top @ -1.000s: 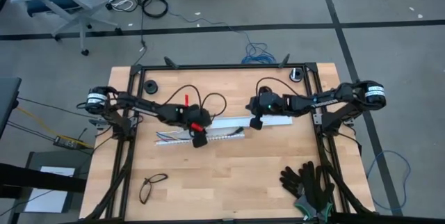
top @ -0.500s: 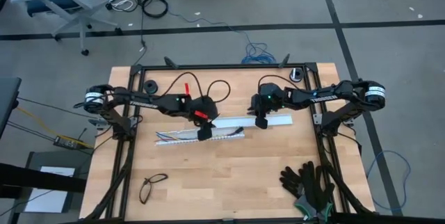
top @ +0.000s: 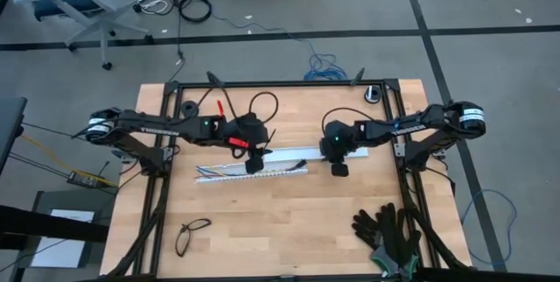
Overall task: Ziptie cables
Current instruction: Close the white cable duct using the cover
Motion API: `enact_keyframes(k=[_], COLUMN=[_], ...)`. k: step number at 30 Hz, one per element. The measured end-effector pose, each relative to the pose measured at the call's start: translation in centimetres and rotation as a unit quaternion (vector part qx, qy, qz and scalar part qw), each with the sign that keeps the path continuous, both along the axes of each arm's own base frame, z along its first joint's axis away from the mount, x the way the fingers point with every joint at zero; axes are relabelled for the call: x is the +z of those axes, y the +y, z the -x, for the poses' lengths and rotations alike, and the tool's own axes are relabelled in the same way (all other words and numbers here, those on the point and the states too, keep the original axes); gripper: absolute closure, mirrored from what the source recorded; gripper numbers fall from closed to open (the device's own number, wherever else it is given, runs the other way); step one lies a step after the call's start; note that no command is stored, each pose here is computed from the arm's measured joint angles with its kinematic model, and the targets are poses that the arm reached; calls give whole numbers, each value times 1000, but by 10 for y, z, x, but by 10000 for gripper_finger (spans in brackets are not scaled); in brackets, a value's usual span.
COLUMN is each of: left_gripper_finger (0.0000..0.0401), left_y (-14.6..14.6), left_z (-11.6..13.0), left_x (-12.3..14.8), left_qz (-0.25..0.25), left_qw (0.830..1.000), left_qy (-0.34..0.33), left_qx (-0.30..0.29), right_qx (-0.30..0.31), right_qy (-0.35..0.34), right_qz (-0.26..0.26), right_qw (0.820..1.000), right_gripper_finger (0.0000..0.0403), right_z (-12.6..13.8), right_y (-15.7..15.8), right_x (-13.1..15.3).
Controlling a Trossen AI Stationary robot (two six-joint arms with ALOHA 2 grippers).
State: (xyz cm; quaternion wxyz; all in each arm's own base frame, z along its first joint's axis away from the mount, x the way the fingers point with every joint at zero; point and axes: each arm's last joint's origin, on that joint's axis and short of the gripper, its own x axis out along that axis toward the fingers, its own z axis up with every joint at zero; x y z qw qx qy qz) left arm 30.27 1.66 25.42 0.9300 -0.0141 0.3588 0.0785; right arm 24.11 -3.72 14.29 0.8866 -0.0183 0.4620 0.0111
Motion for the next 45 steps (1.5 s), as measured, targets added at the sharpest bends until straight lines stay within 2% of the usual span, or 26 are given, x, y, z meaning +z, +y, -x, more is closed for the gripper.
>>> enact_keyframes(k=[5,8,15,19,26,31,37,40,45], left_gripper_finger=[259,259,259,259,259,259,259,259,259], left_y=[-13,-22,-39,-49,-66,-71,-71,-71,-70], left_z=[-3,-4,8,15,24,28,29,29,31], left_x=[-3,-11,-46,-60,-74,-78,-79,-79,-80], left_qz=[-19,-21,39,71,102,96,85,78,69], left_qw=[1000,999,997,994,989,988,989,990,991], left_qy=[-4,-30,-51,-69,-103,-106,-105,-103,-93], left_qx=[10,12,35,40,28,53,57,53,59], right_qx=[4,8,-6,-35,-108,-132,-125,-124,-108], right_qy=[36,34,51,52,52,10,-91,-133,-153], right_qz=[74,72,52,41,62,34,15,-12,-54], right_qw=[997,997,997,997,991,991,988,983,981], right_gripper_finger=[334,348,399,400,402,403,402,402,402], right_z=[3,3,6,6,8,10,24,32,36], right_y=[7,7,8,8,7,13,25,27,35], right_x=[-3,-3,-5,-5,-4,12,53,69,77])
